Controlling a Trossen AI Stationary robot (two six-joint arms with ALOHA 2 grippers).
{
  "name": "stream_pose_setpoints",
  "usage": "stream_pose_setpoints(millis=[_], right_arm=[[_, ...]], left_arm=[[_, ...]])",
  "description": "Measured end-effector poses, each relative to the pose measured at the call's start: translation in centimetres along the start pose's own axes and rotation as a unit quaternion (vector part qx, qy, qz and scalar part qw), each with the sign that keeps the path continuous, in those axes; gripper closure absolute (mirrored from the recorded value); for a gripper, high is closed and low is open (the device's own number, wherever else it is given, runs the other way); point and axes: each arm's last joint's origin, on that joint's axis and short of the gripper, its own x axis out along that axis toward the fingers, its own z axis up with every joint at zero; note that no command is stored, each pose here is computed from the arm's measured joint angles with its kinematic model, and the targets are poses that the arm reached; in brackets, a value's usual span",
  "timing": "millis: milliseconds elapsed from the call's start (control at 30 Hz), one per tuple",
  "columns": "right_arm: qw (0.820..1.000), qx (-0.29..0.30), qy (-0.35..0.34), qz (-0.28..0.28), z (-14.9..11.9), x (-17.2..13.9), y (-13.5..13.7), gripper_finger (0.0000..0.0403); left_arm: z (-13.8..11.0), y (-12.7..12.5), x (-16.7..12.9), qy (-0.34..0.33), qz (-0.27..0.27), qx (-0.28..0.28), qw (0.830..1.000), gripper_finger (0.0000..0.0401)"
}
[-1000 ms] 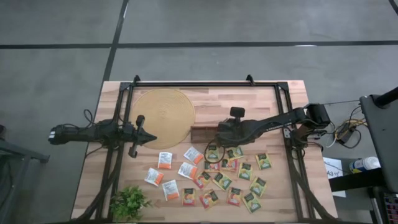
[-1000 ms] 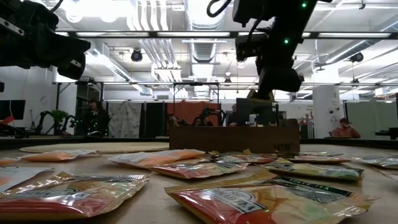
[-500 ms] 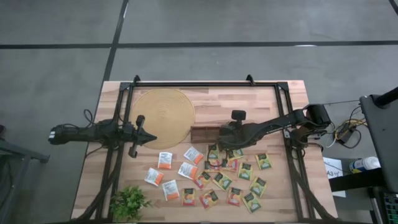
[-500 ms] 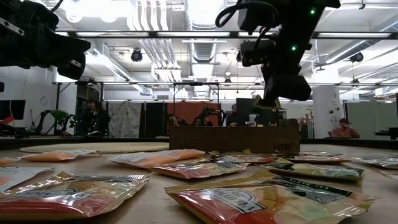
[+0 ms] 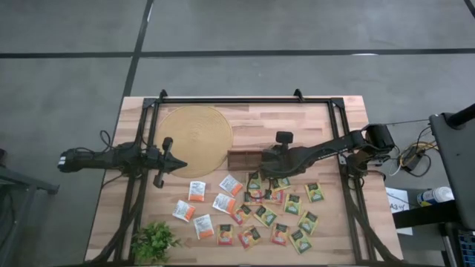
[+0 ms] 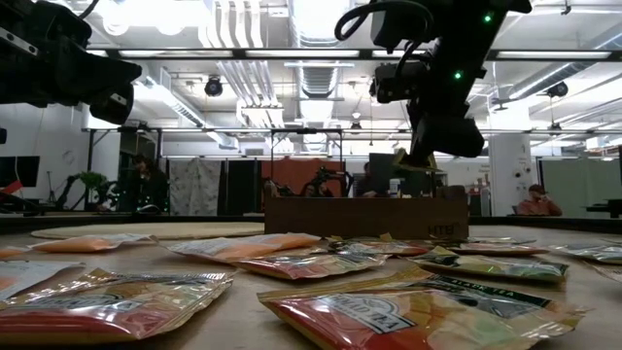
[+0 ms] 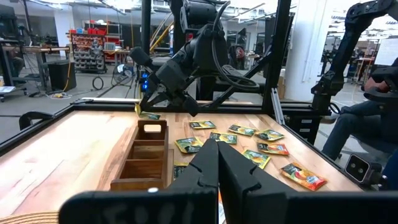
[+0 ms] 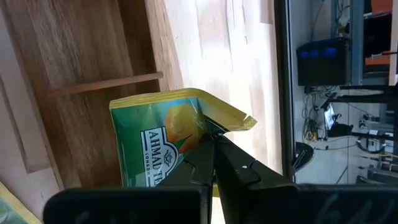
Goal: Pick & Place Tea
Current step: Put the yellow tea bag into the right section of the wooden organizer
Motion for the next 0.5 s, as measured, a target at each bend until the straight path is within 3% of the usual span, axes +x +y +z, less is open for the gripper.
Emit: stream_pose_setpoints(millis=[233, 500], right_arm=[[1.0, 0.0, 0.003, 0.0, -0.21, 0.17, 0.12, 0.0384], [1.0, 0.018, 0.015, 0.0, -0.9, 0.68, 0.41, 0.0321]], left_arm=[[0.0, 0.0, 0.0, 0.0, 0.0, 0.0, 1.0, 0.0401], [0.0, 0.0, 0.0, 0.0, 0.0, 0.0, 1.0, 0.0401]])
